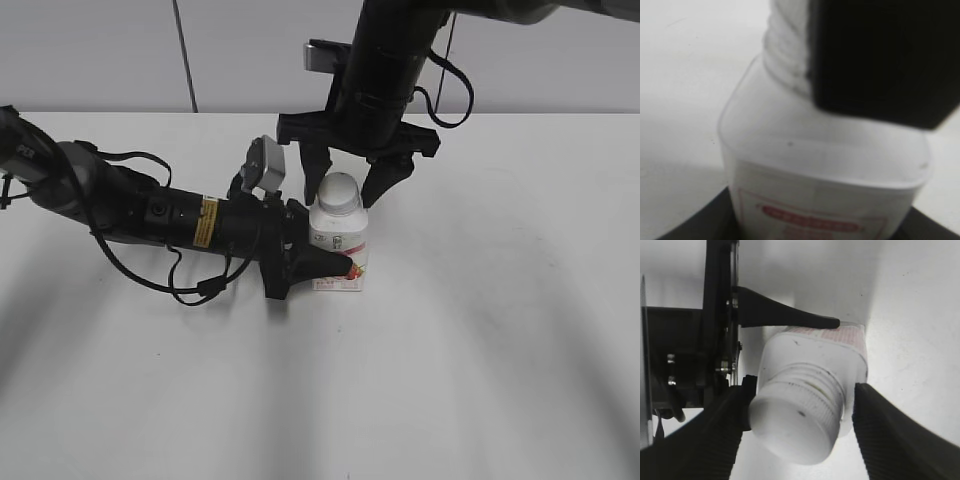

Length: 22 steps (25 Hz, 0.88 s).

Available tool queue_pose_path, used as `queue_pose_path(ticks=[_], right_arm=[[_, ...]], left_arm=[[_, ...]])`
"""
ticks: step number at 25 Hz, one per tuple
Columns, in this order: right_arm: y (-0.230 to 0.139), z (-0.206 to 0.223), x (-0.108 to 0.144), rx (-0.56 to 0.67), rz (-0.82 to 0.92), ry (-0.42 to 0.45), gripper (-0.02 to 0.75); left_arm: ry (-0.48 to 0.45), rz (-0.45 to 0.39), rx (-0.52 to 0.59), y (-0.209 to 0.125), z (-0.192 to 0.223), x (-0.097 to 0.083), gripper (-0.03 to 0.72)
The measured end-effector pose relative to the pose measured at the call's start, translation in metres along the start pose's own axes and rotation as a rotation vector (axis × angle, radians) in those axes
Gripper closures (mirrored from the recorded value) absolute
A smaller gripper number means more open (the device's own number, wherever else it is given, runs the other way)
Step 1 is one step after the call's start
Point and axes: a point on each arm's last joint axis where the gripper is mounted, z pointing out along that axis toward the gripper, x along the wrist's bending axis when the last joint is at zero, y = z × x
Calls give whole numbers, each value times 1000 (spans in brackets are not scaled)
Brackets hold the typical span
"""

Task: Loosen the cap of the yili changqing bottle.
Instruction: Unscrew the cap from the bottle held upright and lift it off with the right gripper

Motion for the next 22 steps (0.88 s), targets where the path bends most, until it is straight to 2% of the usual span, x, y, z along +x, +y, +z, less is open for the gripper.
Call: queue_pose_path(ticks=[8,14,22], right_arm=[[0,1,0,2,1,-1,205],[0,1,0,3,2,-2,321],[0,1,0,7,-15,-3,325]], left_arm=[[0,0,0,0,0,0,322],[0,0,0,0,0,0,322],[1,0,1,0,0,0,322]])
